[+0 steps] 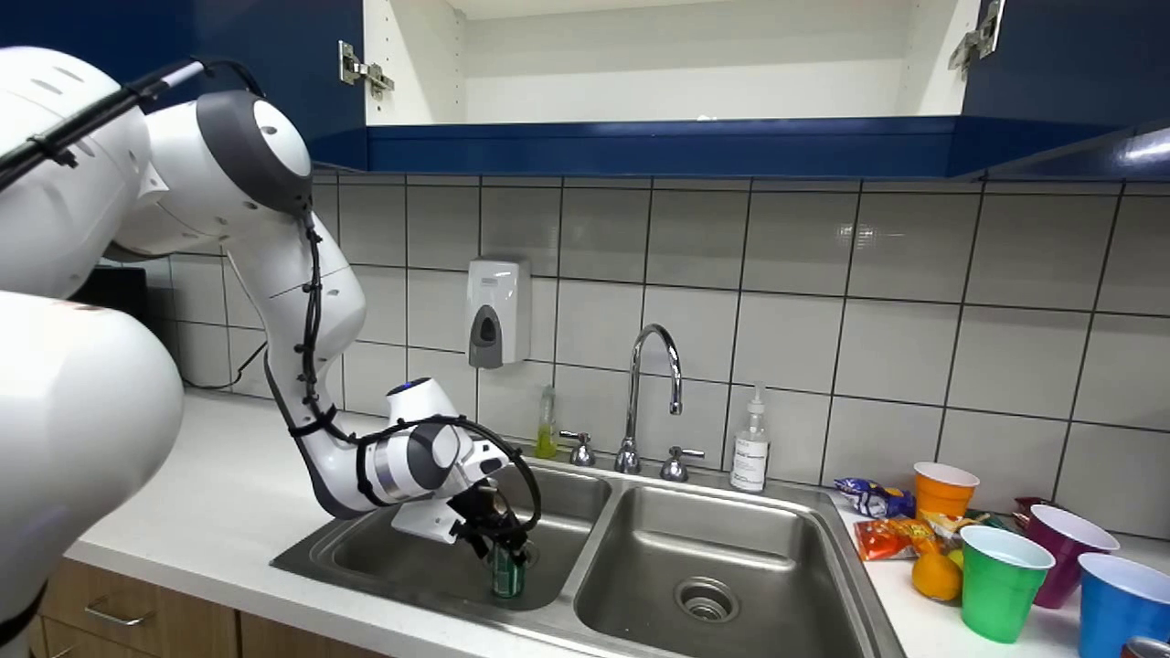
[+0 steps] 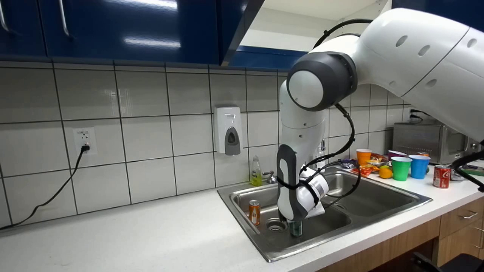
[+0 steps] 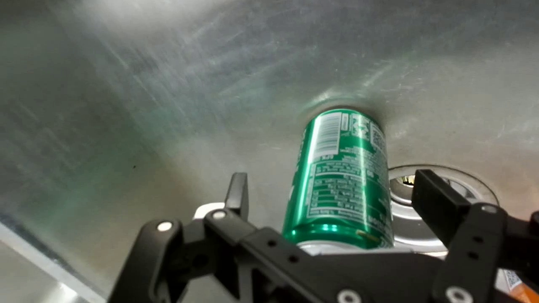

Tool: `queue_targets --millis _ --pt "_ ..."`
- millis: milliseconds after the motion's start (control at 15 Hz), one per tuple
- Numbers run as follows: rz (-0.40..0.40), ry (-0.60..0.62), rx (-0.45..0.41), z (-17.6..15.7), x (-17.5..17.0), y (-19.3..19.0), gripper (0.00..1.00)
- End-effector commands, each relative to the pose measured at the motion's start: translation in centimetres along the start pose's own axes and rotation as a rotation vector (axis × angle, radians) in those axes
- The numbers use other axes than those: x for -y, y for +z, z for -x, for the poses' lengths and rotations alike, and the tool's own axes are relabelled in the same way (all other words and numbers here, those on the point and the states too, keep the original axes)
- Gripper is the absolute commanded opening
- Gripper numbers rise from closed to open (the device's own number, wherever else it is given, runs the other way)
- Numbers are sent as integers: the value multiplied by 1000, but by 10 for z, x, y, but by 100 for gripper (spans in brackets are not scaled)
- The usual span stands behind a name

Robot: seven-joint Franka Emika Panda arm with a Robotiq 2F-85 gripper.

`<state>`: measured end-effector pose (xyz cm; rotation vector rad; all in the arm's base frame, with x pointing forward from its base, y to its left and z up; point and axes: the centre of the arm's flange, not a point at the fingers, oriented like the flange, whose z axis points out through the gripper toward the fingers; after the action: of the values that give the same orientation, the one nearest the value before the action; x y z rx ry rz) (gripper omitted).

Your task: Move the green soda can to the open cabinet

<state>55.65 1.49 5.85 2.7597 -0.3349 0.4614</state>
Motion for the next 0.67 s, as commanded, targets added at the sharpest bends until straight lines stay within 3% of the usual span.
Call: queue_targets --millis 0,600 --pt "18 -5 -12 -2 3 1 100" --pt "37 -7 -22 -5 1 3 100"
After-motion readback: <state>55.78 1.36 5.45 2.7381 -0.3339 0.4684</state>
